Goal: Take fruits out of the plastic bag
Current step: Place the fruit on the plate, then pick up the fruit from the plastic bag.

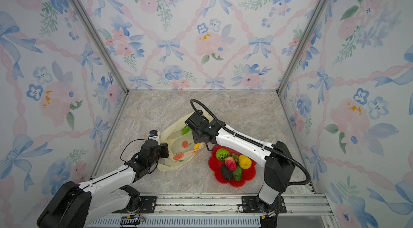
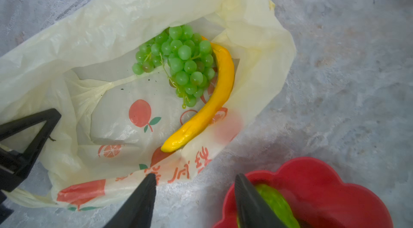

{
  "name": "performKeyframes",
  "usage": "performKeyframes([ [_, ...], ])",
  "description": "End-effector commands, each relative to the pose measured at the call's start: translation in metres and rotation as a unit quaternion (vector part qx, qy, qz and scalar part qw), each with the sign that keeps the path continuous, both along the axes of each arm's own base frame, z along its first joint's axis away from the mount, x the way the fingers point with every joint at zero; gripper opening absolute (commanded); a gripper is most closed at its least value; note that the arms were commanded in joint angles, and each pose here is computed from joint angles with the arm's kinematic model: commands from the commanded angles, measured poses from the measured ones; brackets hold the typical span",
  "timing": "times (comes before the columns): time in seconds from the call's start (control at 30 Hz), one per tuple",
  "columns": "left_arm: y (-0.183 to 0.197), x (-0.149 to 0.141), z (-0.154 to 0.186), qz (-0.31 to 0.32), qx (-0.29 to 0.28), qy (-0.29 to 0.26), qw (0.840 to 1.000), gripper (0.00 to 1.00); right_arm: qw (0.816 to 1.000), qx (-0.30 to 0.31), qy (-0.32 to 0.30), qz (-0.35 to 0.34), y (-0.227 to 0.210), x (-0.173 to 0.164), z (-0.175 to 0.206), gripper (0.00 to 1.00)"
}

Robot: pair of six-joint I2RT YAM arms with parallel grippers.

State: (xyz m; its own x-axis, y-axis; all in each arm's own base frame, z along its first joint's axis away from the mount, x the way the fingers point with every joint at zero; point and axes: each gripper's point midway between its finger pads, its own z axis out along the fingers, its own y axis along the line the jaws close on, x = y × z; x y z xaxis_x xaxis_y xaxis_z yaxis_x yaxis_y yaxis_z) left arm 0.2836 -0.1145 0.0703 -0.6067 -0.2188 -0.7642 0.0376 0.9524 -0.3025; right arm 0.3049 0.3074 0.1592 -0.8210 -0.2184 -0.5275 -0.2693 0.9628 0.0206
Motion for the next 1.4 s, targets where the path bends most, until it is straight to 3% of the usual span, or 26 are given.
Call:
performKeyframes([
  [0.0, 0.004, 0.003, 0.01, 0.007, 0.02, -0.013, 1.0, 0.03, 0.999, -0.025, 0.037, -0.006, -0.008, 0.02, -0.021, 0.54],
  [0.23, 0.001, 0.003, 0.011, 0.004, 0.021, -0.014, 1.0, 0.03, 0.996, -0.048, 0.068, -0.022, -0.017, 0.068, -0.054, 0.44],
  [0.43, 0.001, 0.003, 0.009, 0.004, 0.022, -0.011, 1.0, 0.03, 0.994, -0.056, 0.089, -0.025, -0.018, 0.082, -0.074, 0.38],
  [0.8, -0.001, 0.003, 0.008, 0.001, 0.019, -0.007, 1.0, 0.03, 0.99, -0.078, 0.114, -0.032, -0.022, 0.092, -0.097, 0.35],
  [1.13, 0.0, 0.003, 0.007, 0.002, 0.02, -0.008, 1.0, 0.03, 0.983, -0.12, 0.125, -0.054, -0.037, 0.092, -0.111, 0.4],
  [1.37, -0.001, 0.003, 0.008, 0.001, 0.02, -0.008, 1.0, 0.03, 0.982, -0.115, 0.14, -0.052, -0.034, 0.092, -0.124, 0.39],
])
